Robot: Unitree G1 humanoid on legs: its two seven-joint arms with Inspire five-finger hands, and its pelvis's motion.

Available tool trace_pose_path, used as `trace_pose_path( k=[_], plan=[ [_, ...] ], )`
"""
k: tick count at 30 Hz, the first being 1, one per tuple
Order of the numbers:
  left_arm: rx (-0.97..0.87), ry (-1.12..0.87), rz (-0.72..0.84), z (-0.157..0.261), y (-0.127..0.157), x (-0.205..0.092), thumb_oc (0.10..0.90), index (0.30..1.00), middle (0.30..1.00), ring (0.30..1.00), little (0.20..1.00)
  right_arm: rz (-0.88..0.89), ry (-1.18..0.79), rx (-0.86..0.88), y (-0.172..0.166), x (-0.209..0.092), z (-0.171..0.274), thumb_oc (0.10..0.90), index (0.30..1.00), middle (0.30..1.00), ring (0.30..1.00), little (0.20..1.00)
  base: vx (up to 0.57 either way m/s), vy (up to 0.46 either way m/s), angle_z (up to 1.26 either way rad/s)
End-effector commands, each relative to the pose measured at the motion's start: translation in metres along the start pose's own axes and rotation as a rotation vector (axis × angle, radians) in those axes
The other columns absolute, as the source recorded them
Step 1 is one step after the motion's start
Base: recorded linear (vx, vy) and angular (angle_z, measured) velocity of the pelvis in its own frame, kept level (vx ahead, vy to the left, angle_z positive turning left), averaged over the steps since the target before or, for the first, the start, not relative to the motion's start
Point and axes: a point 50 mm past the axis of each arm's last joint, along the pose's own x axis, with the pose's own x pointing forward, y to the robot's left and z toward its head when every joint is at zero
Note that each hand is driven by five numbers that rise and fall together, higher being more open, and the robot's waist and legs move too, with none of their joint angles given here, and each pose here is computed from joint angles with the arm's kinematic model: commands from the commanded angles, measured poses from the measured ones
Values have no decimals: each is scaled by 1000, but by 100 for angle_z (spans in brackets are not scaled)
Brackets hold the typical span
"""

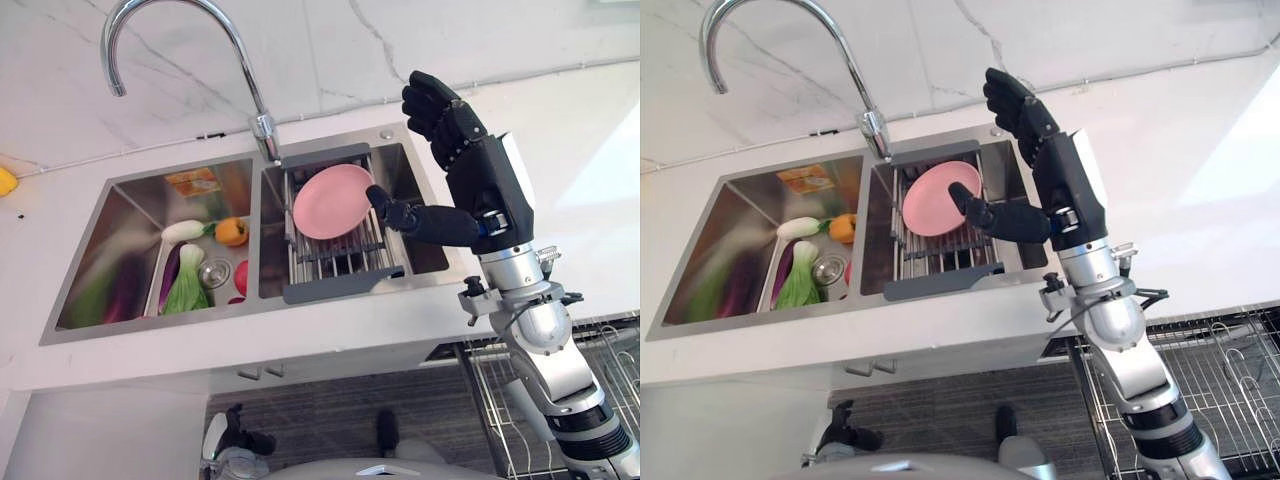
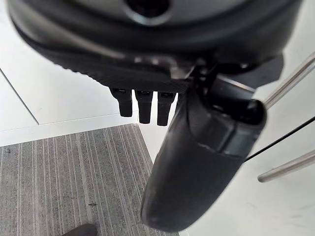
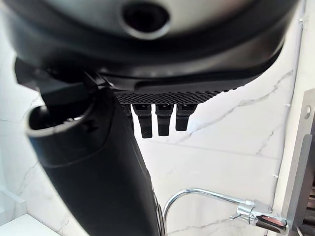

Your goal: Place the dishes in the dishwasher.

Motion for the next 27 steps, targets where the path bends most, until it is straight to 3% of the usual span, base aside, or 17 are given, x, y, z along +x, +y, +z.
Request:
trace_pose_path(
  k=[1, 4, 12, 16, 19, 21, 27],
  plan=[
    [2, 172, 110, -36, 57, 16, 800, 900, 900, 900, 900, -161, -70, 123, 3, -11, 9, 800, 900, 900, 900, 900, 86, -41, 4],
    [12, 234, 108, -56, 59, 10, 800, 900, 900, 900, 900, -163, -77, 163, 4, -13, 11, 800, 900, 900, 900, 900, 92, -50, 19],
    [23, 169, 115, -42, 59, 14, 800, 900, 900, 900, 900, -140, -43, 147, 4, -15, 8, 800, 900, 900, 900, 900, 46, -18, 14],
    [16, 114, 127, -30, 58, 17, 800, 900, 900, 900, 900, -161, 47, -93, -9, -16, 1, 800, 900, 900, 900, 900, 14, 0, 7],
    [13, 113, 124, -29, 56, 17, 800, 900, 900, 900, 900, -138, 93, -175, -13, -14, 0, 800, 900, 900, 900, 900, 7, 2, -7],
    [13, 127, 128, -34, 58, 16, 800, 900, 900, 900, 900, -40, 140, -420, -24, -11, 7, 800, 900, 900, 900, 900, 11, 5, -6],
    [18, 187, 115, -47, 58, 12, 800, 900, 900, 900, 900, 134, 274, -637, -30, -12, 5, 800, 900, 900, 900, 900, 6, 5, -8]
  ],
)
